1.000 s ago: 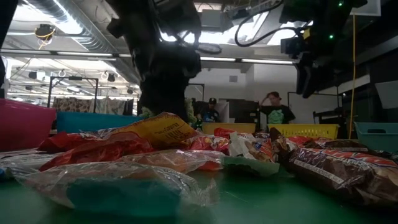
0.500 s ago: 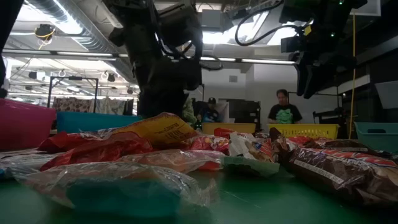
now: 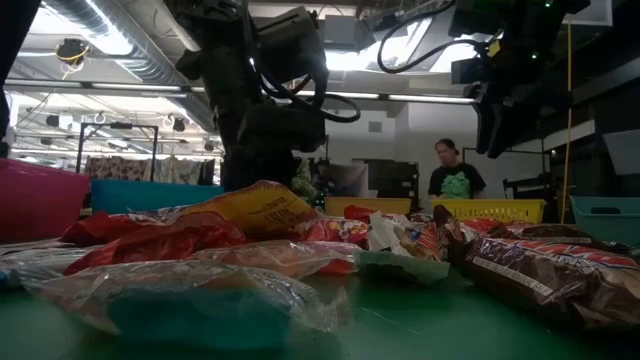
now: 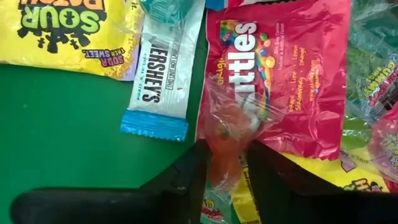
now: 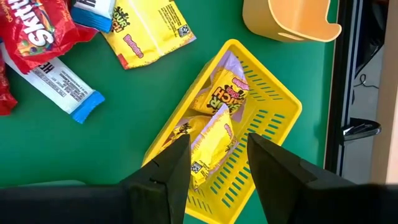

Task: Sort candy
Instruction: Put the orange gummy into the orange bin

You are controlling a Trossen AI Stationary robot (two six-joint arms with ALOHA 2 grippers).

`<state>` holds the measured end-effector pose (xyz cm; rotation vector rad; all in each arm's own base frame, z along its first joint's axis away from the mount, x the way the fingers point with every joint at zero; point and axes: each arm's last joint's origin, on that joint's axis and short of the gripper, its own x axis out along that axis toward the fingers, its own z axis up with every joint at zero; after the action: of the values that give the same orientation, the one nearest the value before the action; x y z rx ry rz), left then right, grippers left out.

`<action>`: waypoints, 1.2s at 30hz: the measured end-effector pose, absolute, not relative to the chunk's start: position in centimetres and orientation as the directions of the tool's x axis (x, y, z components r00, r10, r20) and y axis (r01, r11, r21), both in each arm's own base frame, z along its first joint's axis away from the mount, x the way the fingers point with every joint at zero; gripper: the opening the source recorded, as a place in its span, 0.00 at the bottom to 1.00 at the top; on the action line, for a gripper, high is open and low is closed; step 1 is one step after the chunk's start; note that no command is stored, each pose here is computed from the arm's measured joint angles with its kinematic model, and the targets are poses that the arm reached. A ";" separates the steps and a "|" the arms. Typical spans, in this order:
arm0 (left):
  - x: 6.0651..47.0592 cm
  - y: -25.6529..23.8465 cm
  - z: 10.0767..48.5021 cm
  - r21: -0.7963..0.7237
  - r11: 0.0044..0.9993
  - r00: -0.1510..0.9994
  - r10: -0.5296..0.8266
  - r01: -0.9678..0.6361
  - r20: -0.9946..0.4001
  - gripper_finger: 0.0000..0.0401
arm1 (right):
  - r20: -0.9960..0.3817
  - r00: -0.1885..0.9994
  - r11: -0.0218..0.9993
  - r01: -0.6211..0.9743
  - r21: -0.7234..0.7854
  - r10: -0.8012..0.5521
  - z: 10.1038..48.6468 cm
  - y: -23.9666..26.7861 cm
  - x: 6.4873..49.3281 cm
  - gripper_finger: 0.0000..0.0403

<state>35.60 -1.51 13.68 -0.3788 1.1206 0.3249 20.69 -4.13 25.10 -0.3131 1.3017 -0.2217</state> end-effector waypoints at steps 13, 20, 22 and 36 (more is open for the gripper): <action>35.8 -1.0 15.3 -0.206 0.883 0.472 0.020 -0.422 -0.882 0.15 | -0.907 0.255 0.937 -0.014 -0.349 -0.334 25.1 -4.1 20.7 0.39; 36.6 0.9 17.0 -0.270 0.862 0.598 0.047 -0.429 -0.800 0.13 | -0.907 0.257 0.937 -0.013 -0.350 -0.335 25.1 -4.1 20.7 0.39; 37.0 1.8 17.5 -0.279 0.868 0.649 0.064 -0.411 -0.758 0.13 | -0.907 0.258 0.937 -0.013 -0.349 -0.334 25.1 -4.1 20.7 0.39; 38.2 10.4 20.9 -0.079 0.905 0.842 0.354 -0.418 -0.407 0.13 | -0.902 0.271 0.936 -0.008 -0.352 -0.336 25.1 -4.2 20.9 0.39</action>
<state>38.18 10.37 20.92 -0.1671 0.3963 0.4097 20.87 -4.16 25.15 -0.3127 1.2828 -0.2258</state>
